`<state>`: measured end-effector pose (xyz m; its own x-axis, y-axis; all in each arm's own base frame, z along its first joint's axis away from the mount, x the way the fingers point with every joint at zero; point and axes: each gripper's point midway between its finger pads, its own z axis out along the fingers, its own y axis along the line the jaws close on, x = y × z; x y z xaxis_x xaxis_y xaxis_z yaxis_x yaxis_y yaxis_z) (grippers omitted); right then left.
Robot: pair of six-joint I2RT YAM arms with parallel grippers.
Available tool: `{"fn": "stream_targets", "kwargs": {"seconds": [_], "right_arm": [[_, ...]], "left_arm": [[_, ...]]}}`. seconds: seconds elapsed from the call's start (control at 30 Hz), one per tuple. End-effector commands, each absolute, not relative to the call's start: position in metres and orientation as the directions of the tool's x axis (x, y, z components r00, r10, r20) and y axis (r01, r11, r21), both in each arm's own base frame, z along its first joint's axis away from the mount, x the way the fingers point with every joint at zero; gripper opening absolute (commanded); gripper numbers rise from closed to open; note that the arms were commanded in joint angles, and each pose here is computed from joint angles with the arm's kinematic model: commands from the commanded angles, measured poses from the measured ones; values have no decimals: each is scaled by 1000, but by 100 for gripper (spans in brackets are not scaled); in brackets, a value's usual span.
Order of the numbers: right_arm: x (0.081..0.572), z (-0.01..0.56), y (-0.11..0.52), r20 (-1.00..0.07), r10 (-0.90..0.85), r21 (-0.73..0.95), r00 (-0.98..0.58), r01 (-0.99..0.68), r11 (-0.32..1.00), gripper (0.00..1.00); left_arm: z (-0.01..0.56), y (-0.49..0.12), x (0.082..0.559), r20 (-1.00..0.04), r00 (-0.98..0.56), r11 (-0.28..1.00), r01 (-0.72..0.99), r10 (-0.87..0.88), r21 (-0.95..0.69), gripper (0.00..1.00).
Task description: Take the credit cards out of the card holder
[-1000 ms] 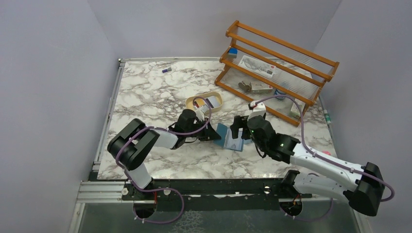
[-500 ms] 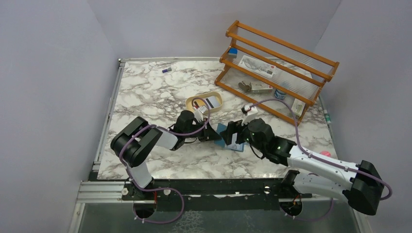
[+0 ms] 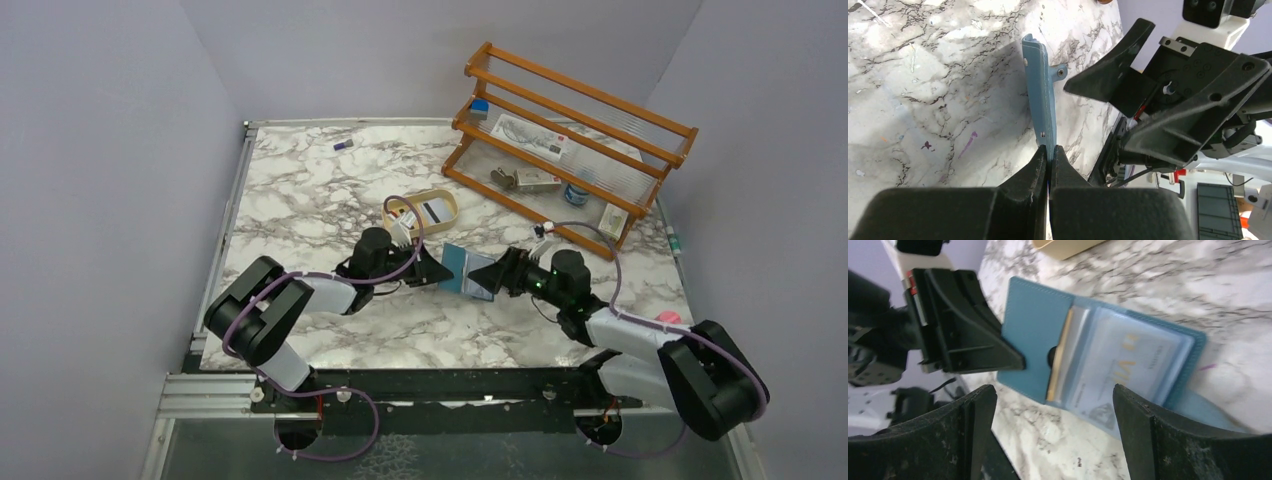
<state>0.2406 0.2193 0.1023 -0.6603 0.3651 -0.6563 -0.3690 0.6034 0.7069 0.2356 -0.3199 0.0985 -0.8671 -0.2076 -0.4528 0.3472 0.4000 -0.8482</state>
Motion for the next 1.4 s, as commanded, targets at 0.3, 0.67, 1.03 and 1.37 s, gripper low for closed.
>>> {"fn": "stream_targets", "kwargs": {"seconds": [0.3, 0.67, 1.03, 1.37], "right_arm": [[208, 146, 263, -630, 327, 775, -704, -597, 206, 88], [210, 135, 267, -613, 331, 787, -717, -592, 174, 87], [201, 158, 277, -634, 297, 752, -714, -659, 19, 83], [193, 173, 275, -685, 263, 709, -679, -704, 31, 83]], "left_arm": [[115, -319, 239, -490, -838, 381, 382, -242, -842, 0], [147, -324, 234, -507, -827, 294, 436, -243, -851, 0], [134, -326, 233, -485, -843, 292, 415, -234, -862, 0], [119, -329, 239, -483, -847, 320, 405, -222, -857, 0]]}}
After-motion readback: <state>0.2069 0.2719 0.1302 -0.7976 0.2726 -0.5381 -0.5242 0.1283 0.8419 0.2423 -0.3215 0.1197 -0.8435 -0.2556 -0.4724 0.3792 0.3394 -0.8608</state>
